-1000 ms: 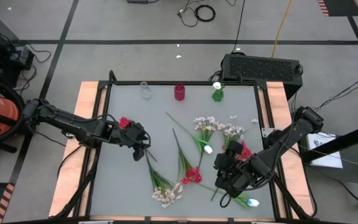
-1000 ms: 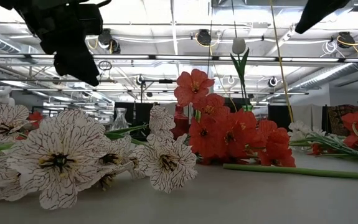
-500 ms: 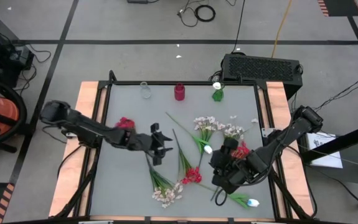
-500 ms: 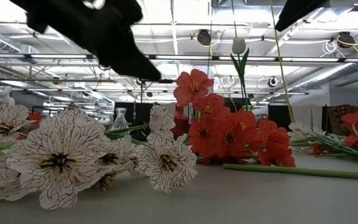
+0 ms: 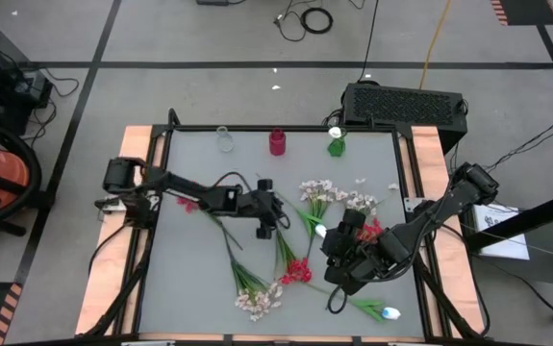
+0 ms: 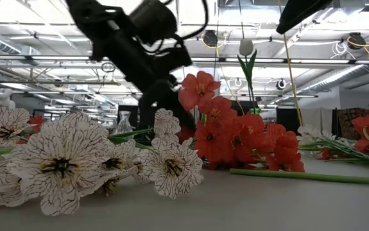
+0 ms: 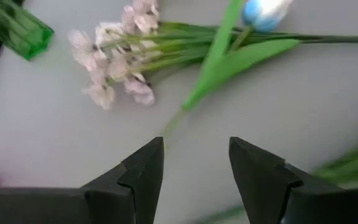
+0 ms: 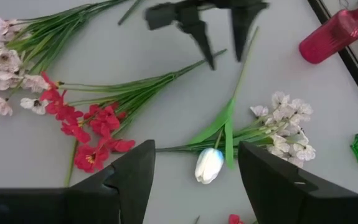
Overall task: Sort flowers into vase by color
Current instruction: Put the top white tulip into the green vase
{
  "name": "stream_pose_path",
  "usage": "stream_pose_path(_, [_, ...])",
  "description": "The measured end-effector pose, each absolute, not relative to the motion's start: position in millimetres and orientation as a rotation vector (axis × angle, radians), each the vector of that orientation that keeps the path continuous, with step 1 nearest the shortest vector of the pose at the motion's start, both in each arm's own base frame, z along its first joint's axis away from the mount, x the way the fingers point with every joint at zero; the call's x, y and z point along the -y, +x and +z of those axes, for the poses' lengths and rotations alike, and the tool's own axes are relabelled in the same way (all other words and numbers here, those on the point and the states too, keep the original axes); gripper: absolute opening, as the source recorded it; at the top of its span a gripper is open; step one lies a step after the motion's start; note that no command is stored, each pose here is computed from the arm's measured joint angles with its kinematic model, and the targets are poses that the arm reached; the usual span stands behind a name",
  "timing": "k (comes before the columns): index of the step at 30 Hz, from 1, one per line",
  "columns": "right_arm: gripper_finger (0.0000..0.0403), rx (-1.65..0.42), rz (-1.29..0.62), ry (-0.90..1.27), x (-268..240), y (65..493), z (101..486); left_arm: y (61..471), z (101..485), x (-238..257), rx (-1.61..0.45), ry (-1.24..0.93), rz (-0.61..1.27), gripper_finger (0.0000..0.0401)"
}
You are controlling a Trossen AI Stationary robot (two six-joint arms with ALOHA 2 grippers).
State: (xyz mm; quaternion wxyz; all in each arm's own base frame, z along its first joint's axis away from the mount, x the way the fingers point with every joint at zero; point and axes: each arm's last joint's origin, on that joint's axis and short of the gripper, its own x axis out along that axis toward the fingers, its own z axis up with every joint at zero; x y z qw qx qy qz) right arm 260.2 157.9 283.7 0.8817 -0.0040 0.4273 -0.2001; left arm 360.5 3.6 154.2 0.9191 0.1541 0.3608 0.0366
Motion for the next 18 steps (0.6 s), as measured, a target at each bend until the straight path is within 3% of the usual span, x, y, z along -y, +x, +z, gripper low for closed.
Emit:
stream_pose_path(8, [0.0222,-0.888,-0.417,0.005,-158,260,284,375,136,-37,-0.801,0.362,-0.033,0.0189])
stream_pose_path(18, [0.0222,-0.876,-0.413,0.008,-159,262,284,383,115,-61,-0.837,0.370,-0.029,0.0188])
